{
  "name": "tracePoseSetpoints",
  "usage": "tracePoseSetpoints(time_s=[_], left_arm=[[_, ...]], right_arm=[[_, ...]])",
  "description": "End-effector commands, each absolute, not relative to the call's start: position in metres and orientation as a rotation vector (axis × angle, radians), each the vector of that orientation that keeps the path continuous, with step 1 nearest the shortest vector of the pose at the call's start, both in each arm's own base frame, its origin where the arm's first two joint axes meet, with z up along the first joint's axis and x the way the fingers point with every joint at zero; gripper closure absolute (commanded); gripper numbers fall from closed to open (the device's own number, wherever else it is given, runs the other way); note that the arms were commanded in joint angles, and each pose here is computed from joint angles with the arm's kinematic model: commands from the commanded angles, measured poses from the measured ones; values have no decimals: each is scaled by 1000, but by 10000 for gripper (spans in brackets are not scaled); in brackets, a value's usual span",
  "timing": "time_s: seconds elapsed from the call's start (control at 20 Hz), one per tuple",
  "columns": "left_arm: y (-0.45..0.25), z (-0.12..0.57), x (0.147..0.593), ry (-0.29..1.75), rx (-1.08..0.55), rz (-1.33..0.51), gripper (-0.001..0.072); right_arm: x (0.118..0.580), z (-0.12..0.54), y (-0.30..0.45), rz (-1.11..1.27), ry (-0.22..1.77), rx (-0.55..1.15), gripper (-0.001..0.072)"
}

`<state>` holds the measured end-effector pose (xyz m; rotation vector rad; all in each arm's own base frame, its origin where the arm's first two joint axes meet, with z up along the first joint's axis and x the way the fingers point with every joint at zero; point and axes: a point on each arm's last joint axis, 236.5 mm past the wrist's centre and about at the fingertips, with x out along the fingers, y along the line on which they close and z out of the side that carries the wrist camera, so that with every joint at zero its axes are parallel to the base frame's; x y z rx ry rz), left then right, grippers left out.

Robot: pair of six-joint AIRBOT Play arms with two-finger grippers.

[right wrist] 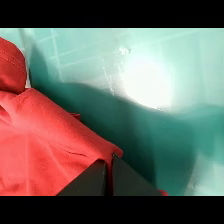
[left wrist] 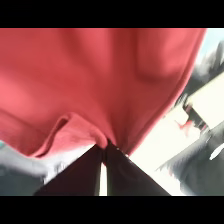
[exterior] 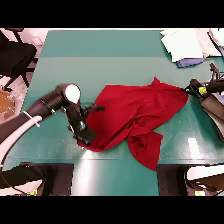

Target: Fold the shirts.

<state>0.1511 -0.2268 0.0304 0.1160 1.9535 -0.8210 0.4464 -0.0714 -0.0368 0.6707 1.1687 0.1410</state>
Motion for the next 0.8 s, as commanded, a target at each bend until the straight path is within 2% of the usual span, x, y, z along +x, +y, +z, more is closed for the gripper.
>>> tracePoseSetpoints(time_s=[0.0, 0.05, 0.1, 0.2, 0.35, 0.5, 0.6, 0.75], left_arm=[[-220, 71, 214, 1763, -25, -798, 652], [-214, 82, 227, 1725, -54, -800, 405], [-205, 88, 244, 1683, -85, -758, -6], [-193, 90, 282, 1562, -143, -682, 9], [-183, 85, 332, 1401, -184, -582, -13], [-176, 74, 430, 1102, -227, -421, 1], [-178, 29, 472, 1072, -289, -355, 184], [-180, -64, 492, 1185, -348, -281, 188]], right_arm=[[445, -37, -71, 147, 1174, 664, 694], [445, -37, -71, 147, 1174, 664, 694], [445, -37, -71, 147, 1173, 664, 694], [445, -37, -71, 148, 1173, 665, 694], [444, -37, -69, 153, 1179, 668, 694], [444, -37, -64, 165, 1188, 663, 694], [441, -37, -54, 188, 1206, 656, 694], [441, -36, -45, 209, 1217, 646, 694]])
